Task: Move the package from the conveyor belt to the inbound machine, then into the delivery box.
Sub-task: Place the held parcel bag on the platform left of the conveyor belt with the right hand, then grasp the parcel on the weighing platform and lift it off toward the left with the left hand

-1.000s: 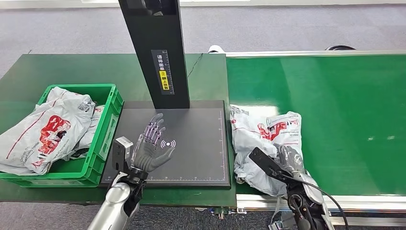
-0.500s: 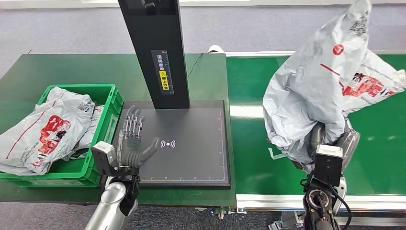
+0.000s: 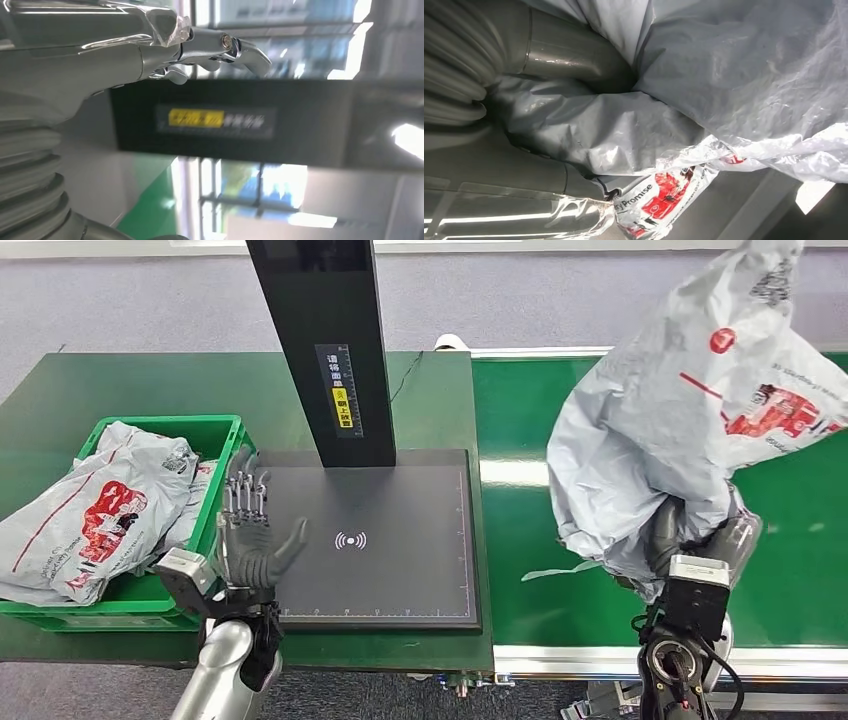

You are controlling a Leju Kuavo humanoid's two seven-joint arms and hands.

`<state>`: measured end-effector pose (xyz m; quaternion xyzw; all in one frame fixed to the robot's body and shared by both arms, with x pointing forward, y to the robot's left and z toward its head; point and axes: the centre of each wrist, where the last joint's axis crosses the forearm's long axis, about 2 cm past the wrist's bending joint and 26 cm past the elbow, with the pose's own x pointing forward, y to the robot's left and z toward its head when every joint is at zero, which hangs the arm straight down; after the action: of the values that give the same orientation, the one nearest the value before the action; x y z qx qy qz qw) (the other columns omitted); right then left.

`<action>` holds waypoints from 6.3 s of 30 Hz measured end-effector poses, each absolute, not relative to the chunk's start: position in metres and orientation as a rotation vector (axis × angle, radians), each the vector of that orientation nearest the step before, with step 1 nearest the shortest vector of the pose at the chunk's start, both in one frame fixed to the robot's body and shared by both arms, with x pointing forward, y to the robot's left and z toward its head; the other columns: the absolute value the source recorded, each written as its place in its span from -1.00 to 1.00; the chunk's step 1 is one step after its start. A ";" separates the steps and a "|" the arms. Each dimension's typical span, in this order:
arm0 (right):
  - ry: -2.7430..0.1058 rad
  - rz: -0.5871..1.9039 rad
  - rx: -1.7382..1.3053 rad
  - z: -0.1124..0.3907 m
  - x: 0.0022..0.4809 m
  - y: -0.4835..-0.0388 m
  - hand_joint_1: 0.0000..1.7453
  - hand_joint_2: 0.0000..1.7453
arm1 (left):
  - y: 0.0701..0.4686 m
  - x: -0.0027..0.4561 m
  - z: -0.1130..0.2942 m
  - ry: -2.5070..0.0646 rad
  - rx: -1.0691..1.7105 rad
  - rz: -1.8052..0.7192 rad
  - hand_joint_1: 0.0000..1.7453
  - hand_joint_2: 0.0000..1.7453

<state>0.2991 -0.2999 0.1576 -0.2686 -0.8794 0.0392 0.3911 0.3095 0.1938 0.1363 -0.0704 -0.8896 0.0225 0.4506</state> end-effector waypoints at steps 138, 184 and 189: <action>-2.044 0.344 0.208 0.120 0.343 -0.247 -1.00 1.00 | 0.179 0.307 0.120 -1.919 0.440 -0.953 -1.00 1.00; -2.048 0.246 0.138 0.115 0.296 -0.258 -1.00 1.00 | 0.157 0.327 0.103 -1.805 0.503 -1.212 1.00 1.00; -2.056 0.243 0.135 0.117 0.295 -0.259 -1.00 1.00 | 0.163 0.323 0.113 -1.897 0.561 -1.108 1.00 1.00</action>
<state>0.2952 -0.2588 0.1172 0.0562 -0.8534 0.1008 0.5083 0.3235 0.1632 0.1134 0.2240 -0.7581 -0.4427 0.4232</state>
